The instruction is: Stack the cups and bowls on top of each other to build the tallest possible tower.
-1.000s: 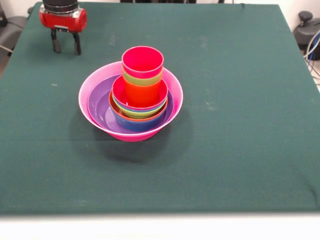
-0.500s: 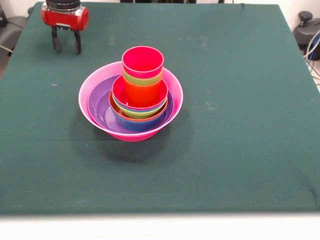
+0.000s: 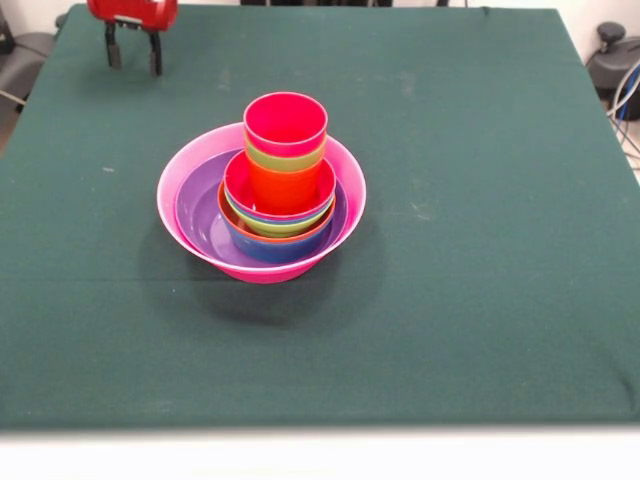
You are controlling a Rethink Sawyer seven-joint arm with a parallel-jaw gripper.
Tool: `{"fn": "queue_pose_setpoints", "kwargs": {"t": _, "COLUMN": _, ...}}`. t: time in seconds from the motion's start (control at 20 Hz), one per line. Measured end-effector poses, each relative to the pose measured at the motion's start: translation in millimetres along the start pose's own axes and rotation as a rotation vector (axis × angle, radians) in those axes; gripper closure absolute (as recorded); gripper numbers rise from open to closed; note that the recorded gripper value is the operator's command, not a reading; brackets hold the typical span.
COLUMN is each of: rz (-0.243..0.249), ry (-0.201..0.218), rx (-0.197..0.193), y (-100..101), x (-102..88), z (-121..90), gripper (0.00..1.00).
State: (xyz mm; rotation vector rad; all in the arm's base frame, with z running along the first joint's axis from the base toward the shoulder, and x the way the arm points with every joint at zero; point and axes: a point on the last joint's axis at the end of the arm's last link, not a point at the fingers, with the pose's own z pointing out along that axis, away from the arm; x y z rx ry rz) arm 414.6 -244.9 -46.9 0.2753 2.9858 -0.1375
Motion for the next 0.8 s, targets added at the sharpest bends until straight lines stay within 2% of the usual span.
{"fn": "queue_pose_setpoints", "kwargs": {"t": 0.2, "rz": -0.024, "ry": -0.024, "rx": 0.021, "y": -2.8, "x": 15.5, "z": 3.4, "gripper": 0.00}}
{"fn": "queue_pose_setpoints", "kwargs": {"t": 0.4, "rz": -0.041, "ry": -0.044, "rx": 0.023, "y": 1.4, "x": 24.8, "z": 7.9, "gripper": 0.00}}
{"fn": "queue_pose_setpoints", "kwargs": {"t": 0.55, "rz": -0.054, "ry": -0.075, "rx": 0.029, "y": 1.6, "x": 29.3, "z": 9.0, "gripper": 0.00}}
{"fn": "queue_pose_setpoints", "kwargs": {"t": 0.8, "rz": -0.065, "ry": -0.105, "rx": 0.032, "y": 1.6, "x": 33.2, "z": 9.6, "gripper": 0.00}}
